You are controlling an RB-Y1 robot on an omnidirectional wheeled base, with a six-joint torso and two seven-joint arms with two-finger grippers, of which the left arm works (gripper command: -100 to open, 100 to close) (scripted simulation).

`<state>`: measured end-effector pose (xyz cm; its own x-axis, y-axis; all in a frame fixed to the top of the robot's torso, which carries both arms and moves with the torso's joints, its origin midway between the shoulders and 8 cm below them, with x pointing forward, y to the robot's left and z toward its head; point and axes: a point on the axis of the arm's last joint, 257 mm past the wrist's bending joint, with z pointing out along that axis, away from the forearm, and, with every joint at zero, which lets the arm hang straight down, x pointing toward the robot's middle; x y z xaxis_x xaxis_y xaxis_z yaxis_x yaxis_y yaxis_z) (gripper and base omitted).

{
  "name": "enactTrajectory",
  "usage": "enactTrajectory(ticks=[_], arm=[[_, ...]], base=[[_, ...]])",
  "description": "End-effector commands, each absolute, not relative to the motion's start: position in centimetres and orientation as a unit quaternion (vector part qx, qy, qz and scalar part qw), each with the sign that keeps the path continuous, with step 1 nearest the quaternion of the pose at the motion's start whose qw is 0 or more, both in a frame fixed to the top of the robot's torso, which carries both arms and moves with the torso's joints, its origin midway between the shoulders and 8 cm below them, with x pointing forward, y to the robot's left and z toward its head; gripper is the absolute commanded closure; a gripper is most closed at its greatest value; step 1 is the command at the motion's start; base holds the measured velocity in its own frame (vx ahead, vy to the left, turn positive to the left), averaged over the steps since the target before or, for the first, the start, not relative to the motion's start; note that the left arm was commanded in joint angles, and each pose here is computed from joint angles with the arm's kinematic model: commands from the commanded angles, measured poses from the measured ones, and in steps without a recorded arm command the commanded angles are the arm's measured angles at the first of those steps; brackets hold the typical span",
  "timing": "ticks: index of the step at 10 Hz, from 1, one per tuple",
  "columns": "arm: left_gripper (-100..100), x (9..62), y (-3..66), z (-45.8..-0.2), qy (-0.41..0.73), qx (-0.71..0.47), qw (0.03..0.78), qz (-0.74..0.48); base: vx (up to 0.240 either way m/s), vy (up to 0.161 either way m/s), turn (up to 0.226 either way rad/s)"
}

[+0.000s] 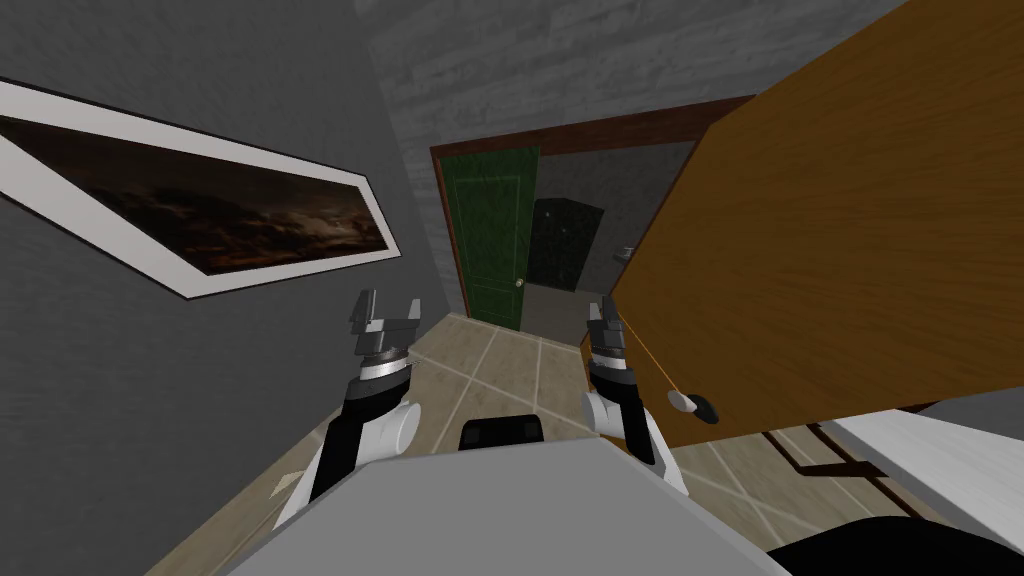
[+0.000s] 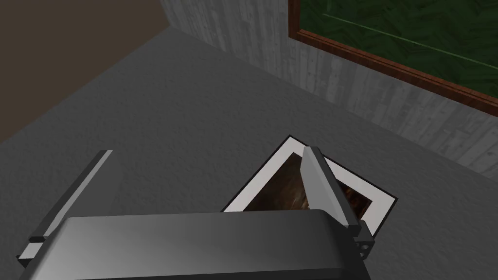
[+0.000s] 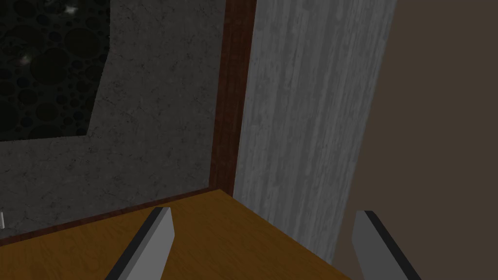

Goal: Pull the door open

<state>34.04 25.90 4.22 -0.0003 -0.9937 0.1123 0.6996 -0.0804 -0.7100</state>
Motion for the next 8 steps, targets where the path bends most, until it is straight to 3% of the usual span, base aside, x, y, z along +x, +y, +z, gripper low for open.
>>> enactTrajectory(ticks=[1,8], arm=[[-100,34.7,26.0,3.1,0.255,-0.308,0.648,-0.649],[-100,36.8,26.5,-1.1,0.314,-0.296,0.688,-0.583]], base=[[0.074,-0.028,-0.072],[0.091,-0.031,-0.065]])
